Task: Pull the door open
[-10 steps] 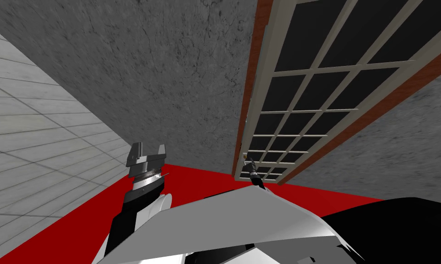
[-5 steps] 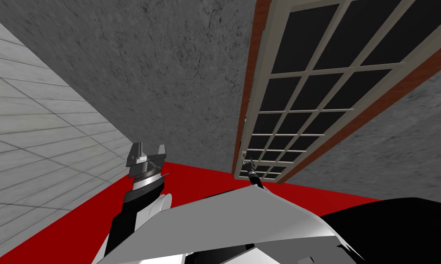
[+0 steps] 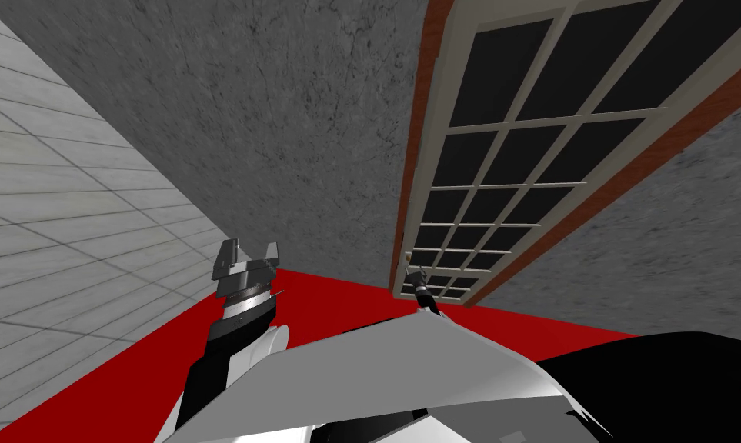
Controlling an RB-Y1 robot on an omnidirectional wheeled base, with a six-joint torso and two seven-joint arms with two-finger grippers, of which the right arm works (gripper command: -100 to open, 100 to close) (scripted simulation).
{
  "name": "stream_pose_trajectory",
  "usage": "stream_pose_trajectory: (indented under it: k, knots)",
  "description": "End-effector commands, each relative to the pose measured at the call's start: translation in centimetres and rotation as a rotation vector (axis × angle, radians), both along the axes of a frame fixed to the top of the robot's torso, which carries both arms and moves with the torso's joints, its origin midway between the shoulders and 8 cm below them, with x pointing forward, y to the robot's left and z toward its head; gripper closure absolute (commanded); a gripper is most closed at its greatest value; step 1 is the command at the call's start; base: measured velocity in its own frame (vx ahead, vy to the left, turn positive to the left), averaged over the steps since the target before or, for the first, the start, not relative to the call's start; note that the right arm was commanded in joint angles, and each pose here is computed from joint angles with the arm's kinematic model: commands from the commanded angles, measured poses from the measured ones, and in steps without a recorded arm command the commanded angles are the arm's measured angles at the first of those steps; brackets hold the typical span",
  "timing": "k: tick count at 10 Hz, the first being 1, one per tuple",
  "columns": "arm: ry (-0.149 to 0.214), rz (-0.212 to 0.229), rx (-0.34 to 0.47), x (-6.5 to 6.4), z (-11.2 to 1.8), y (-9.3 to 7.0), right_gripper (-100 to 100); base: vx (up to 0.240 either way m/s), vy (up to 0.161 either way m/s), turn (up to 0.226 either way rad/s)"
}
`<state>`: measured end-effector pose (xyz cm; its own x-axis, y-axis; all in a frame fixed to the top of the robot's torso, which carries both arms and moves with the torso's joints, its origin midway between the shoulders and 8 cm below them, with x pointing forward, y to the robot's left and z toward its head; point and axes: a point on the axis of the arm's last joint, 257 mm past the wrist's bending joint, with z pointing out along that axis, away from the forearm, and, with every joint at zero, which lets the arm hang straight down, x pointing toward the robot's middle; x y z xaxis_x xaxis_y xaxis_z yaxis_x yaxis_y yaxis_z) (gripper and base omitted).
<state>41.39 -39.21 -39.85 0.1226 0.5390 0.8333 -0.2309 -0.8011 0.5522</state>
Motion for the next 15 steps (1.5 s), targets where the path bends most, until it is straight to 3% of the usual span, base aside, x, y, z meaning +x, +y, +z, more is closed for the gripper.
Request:
stream_pose_trajectory:
  k: [1,15]
  knots:
    - [-0.011,-0.001,0.047,0.1,0.0,0.2,-100,-0.057,-0.013,0.013]
    - [-0.123,-0.017,0.516,2.0,-0.1,2.4,-100,-0.055,-0.012,0.02]
